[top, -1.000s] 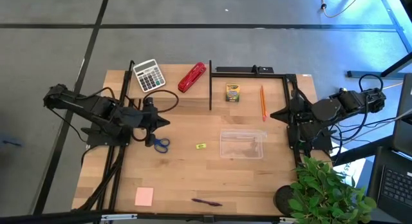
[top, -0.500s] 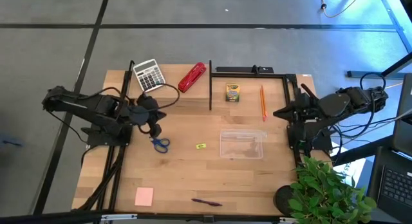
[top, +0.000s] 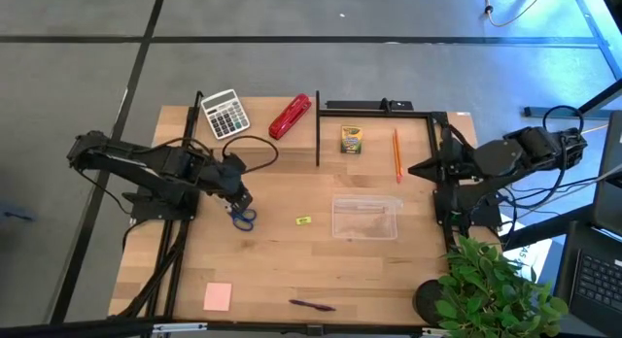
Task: Pack school essentials
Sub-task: Put the blue scissors into the supply box
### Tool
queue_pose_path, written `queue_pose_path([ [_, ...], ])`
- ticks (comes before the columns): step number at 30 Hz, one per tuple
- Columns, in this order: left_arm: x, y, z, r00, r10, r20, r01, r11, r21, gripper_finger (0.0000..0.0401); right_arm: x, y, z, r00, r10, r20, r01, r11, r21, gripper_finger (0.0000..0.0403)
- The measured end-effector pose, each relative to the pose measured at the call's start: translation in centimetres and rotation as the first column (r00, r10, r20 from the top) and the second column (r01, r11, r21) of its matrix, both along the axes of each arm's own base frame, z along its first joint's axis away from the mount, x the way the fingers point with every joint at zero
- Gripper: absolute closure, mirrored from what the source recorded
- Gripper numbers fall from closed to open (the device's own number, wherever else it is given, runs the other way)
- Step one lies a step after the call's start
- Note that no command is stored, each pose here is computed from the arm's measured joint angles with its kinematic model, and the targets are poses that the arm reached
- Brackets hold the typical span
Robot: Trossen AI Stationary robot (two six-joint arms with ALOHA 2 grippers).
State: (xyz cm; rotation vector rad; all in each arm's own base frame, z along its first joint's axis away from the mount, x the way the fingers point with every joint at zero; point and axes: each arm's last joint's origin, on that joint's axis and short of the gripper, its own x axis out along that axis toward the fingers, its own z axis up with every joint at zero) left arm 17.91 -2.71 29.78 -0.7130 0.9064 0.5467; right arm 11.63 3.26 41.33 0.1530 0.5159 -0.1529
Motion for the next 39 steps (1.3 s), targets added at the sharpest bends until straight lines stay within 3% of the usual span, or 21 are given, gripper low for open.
queue_pose_path([
  [13, -0.1, -0.7, -0.1, 0.985, -0.170, -0.031, 0.161, 0.968, -0.191, 0.0398, 0.5, -0.8, -0.2, 0.999, -0.037, -0.024, 0.038, 0.997, 0.068, 0.0382],
  [22, -0.1, -0.9, -0.1, 0.978, -0.204, -0.031, 0.191, 0.952, -0.239, 0.0329, 0.6, -1.2, -0.2, 0.999, -0.038, -0.034, 0.042, 0.989, 0.139, 0.0382],
  [29, -0.2, -1.3, -0.6, 0.952, -0.302, -0.047, 0.294, 0.947, -0.131, 0.0294, 0.6, -1.5, -0.2, 0.997, -0.067, -0.033, 0.072, 0.986, 0.153, 0.0382],
  [34, -0.4, -2.5, -1.3, 0.872, -0.486, -0.060, 0.483, 0.874, -0.052, 0.0296, 0.7, -1.7, -0.2, 0.996, -0.084, -0.034, 0.089, 0.984, 0.152, 0.0382],
  [39, -0.7, -3.6, -1.7, 0.833, -0.548, -0.074, 0.551, 0.834, 0.030, 0.0297, 0.7, -1.9, -0.2, 0.994, -0.103, -0.035, 0.107, 0.982, 0.154, 0.0382],
])
